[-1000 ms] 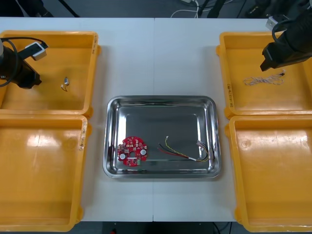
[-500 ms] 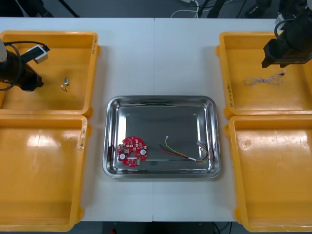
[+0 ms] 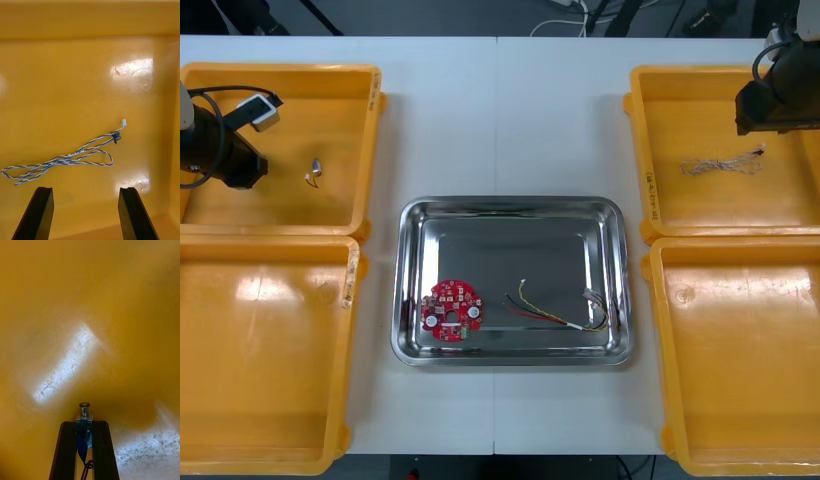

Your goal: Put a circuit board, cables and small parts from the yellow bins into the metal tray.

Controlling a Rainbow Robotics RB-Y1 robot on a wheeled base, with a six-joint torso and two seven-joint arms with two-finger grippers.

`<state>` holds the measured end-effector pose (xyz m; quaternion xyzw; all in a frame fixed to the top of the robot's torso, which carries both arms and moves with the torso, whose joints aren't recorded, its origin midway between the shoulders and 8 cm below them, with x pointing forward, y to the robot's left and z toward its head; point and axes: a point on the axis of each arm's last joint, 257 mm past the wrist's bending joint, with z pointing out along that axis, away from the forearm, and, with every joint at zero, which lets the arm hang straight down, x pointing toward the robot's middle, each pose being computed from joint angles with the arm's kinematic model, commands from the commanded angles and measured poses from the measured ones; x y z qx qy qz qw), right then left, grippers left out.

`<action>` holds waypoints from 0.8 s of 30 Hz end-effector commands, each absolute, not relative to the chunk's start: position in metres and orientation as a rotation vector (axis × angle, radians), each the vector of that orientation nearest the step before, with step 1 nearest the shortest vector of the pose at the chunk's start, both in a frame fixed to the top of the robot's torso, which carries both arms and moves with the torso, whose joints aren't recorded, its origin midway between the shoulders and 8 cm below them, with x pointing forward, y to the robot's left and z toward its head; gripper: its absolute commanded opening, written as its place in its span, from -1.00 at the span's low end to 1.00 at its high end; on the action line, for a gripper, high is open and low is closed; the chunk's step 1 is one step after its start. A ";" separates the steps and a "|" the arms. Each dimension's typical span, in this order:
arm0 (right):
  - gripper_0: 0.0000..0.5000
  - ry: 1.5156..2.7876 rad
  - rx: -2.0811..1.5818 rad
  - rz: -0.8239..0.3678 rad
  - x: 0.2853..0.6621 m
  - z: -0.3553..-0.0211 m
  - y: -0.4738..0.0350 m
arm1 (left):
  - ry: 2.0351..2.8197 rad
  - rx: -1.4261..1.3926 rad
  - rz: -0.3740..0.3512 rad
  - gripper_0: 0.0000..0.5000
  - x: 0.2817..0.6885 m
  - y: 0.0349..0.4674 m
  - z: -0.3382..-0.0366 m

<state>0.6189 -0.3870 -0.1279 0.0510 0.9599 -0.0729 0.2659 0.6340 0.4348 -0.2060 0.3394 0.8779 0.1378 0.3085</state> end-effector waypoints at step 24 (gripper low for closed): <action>1.00 2.315 1.058 0.200 0.650 -0.122 -0.353 | 2.410 0.930 0.268 -1.00 0.594 0.385 -0.124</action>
